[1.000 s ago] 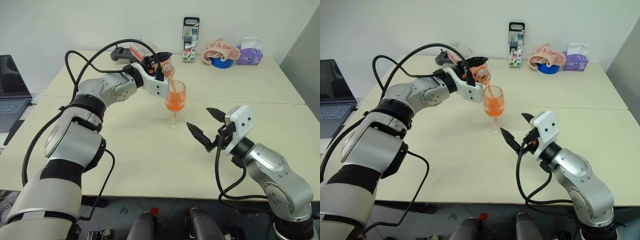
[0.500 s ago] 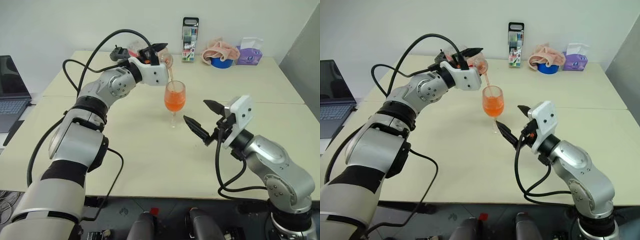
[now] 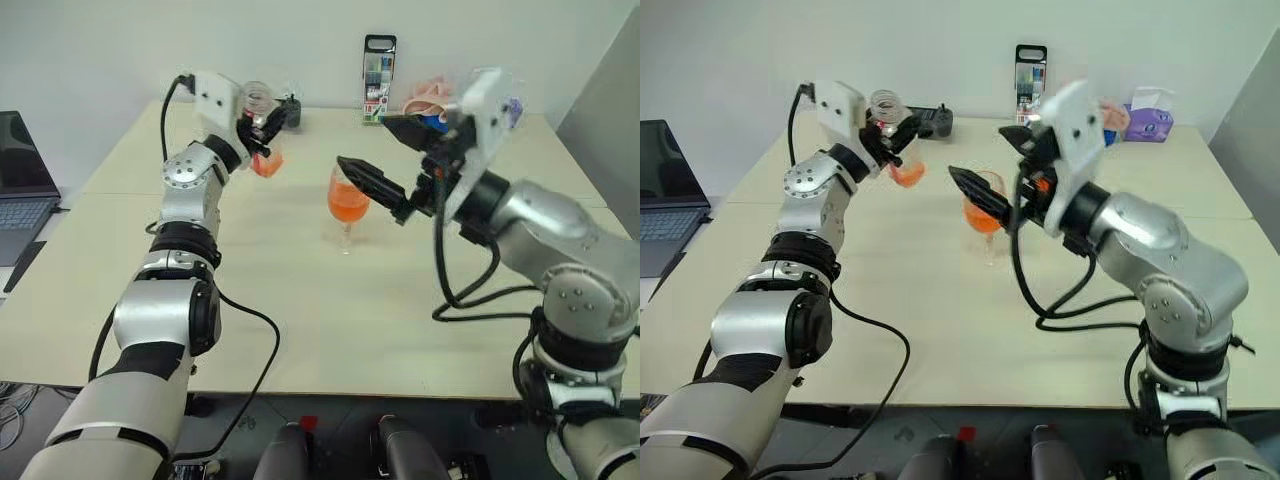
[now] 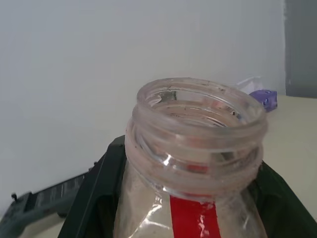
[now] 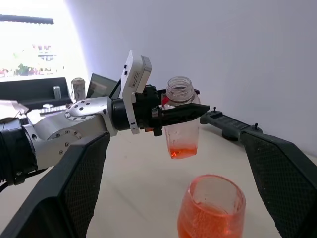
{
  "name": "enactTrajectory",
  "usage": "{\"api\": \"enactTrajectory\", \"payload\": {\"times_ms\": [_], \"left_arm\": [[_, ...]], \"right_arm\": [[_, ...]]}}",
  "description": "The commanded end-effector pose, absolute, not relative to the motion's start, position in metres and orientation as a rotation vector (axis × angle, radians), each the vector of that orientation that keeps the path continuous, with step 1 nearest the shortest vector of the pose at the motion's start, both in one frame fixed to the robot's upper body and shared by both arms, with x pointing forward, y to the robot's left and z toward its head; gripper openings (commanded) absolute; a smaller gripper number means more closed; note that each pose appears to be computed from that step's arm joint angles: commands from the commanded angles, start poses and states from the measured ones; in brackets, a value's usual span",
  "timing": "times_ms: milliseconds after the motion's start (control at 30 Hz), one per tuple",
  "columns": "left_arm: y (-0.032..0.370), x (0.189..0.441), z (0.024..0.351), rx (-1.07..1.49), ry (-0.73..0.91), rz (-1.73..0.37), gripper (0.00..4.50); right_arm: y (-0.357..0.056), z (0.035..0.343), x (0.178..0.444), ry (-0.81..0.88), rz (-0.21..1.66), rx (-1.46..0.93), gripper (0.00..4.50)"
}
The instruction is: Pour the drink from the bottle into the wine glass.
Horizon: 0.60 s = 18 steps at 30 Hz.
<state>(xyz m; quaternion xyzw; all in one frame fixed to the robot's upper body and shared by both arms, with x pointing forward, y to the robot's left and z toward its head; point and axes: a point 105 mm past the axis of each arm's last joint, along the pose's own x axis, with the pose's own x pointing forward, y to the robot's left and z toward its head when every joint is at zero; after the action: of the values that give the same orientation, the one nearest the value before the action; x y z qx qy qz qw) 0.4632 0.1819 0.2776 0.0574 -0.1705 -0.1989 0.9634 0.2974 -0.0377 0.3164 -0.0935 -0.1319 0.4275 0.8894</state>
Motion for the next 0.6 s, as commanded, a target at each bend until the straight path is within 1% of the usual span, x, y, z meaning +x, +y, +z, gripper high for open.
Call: {"api": "enactTrajectory", "payload": {"times_ms": [33, 167, 233, 300, 400, 600], "left_arm": [[0.217, 0.462, 0.279, -0.002, -0.316, -0.281, 2.15], [0.235, 0.458, 0.263, -0.007, -0.277, -0.215, 2.15], [0.242, 0.454, 0.253, 0.007, -0.272, -0.192, 2.15], [0.248, 0.451, 0.243, -0.008, -0.256, -0.173, 2.15], [0.255, 0.447, 0.232, 0.006, -0.237, -0.151, 2.15], [0.264, 0.444, 0.21, -0.051, -0.178, -0.109, 2.15]], "right_arm": [[-0.015, 0.317, 0.307, -0.241, 0.916, -0.256, 4.5], [0.008, 0.309, 0.308, -0.223, 0.993, -0.315, 4.5], [0.024, 0.308, 0.296, -0.232, 1.108, -0.29, 4.5], [0.034, 0.307, 0.291, -0.217, 1.164, -0.248, 4.5], [0.04, 0.303, 0.296, -0.2, 1.15, -0.253, 4.5], [0.043, 0.296, 0.296, -0.175, 1.158, -0.268, 4.5]]}}
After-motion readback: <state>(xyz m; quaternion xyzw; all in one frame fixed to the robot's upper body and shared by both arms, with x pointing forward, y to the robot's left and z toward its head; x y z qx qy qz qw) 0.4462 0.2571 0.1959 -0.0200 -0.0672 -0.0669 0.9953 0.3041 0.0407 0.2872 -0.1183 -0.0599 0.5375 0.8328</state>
